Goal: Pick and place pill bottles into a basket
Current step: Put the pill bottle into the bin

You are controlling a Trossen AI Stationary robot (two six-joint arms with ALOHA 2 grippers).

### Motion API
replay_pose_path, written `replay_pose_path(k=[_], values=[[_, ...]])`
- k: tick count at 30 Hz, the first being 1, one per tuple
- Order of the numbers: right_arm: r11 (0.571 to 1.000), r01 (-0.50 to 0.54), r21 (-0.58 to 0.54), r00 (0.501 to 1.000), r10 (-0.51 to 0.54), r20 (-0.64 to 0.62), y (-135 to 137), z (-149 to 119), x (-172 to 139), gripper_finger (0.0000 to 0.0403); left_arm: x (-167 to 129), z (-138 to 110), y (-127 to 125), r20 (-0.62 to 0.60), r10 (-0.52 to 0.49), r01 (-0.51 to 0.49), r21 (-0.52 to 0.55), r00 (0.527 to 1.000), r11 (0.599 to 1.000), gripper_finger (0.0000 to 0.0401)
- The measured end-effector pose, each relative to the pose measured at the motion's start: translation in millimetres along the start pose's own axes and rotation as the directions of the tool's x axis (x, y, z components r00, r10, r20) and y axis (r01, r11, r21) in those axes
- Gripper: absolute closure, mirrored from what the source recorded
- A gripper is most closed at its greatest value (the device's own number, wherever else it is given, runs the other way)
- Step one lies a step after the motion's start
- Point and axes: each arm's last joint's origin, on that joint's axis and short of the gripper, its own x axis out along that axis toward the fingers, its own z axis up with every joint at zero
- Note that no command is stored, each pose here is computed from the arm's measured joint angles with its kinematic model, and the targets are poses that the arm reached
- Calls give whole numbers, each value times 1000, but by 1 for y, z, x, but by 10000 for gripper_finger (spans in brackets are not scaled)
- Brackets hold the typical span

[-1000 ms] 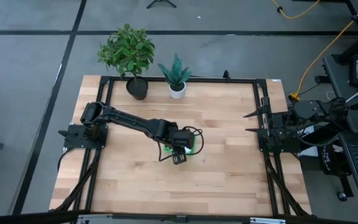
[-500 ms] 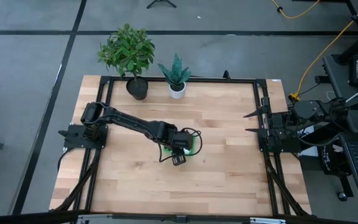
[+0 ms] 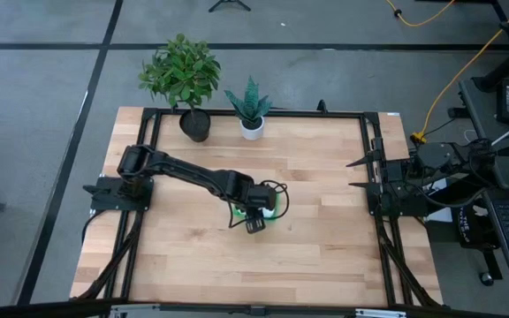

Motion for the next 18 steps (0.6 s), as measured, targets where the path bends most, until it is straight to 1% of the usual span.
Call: replay_pose_path(k=[5, 10, 15, 18], values=[[1000, 0, 0, 1000, 0, 0, 0, 0, 0, 169, 14, 0, -2, -21, -23, 24, 6, 999, 1000, 225], [1000, 0, -1, 1000, 0, -1, 0, 0, 0, 169, 16, 1, -3, -13, -24, 24, 13, 1000, 1000, 223], [1000, 0, -1, 1000, 0, -1, 0, 0, 0, 169, 16, 1, -2, -16, -24, 24, 11, 1000, 1000, 200], [1000, 0, -1, 1000, 0, -1, 0, 0, 0, 169, 19, 1, -2, -20, -26, 26, 9, 999, 1000, 193]])
